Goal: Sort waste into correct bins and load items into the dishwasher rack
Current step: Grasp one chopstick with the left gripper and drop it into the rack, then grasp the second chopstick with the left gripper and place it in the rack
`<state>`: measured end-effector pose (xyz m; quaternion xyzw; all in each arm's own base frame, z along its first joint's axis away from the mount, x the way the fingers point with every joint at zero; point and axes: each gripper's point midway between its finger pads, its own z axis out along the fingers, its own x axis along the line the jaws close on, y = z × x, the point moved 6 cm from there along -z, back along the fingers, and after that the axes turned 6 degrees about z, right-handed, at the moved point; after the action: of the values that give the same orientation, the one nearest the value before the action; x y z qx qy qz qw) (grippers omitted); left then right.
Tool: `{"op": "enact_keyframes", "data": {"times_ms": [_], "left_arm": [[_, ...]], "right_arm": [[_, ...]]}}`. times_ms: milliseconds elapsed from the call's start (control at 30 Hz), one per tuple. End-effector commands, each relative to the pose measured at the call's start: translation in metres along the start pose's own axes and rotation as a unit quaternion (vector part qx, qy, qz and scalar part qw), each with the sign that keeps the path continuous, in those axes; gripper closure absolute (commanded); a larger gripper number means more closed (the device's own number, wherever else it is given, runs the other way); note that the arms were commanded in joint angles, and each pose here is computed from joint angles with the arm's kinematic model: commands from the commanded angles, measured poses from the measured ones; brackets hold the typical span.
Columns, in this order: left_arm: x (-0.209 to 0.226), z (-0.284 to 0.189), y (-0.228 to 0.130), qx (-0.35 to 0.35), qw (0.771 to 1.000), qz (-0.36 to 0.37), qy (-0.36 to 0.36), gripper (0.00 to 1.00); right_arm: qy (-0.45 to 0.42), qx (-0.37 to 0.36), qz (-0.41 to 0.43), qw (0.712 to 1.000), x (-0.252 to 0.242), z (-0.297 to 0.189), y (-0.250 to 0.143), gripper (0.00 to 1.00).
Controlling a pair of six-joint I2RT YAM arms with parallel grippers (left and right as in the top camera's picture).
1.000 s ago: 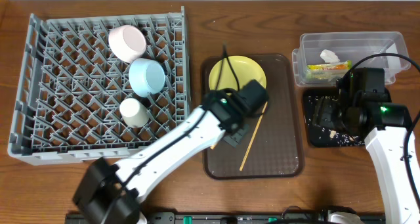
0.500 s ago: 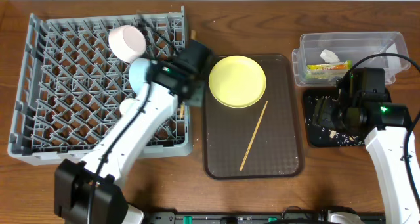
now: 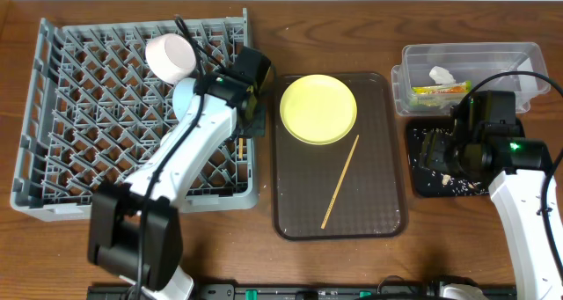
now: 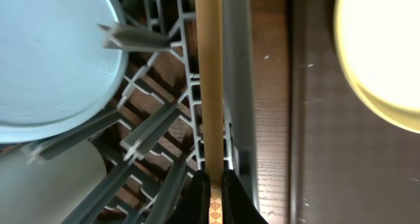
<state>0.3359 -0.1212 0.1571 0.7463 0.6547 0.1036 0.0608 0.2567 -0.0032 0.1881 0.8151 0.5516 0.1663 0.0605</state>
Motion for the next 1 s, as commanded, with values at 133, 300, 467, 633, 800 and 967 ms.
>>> {"op": "enact_keyframes", "data": {"times_ms": [133,300,467,633,800,967], "left_arm": [[0.005,0.014,-0.001,0.014,1.0,0.0,0.026,0.78],[0.005,0.012,0.0,0.012,1.0,0.009,0.024,0.68],[0.001,-0.009,0.003,-0.017,1.0,0.015,0.015,0.6],[-0.022,-0.049,0.003,-0.081,0.996,0.039,-0.019,0.59],[-0.072,-0.068,0.0,-0.121,0.984,0.088,-0.098,0.59],[-0.122,-0.059,-0.011,-0.12,0.974,0.145,-0.125,0.6]], "right_arm": [[0.002,-0.011,-0.01,1.0,0.001,-0.006,0.003,0.32],[0.002,-0.011,-0.01,1.0,0.001,-0.006,0.003,0.32],[0.002,-0.011,-0.015,1.0,0.001,-0.006,0.003,0.32],[0.002,-0.011,-0.015,1.0,0.001,-0.006,0.003,0.32],[0.002,-0.011,-0.015,1.0,0.001,-0.006,0.003,0.32],[0.002,-0.009,-0.015,1.0,0.001,-0.006,0.002,0.32]]}}
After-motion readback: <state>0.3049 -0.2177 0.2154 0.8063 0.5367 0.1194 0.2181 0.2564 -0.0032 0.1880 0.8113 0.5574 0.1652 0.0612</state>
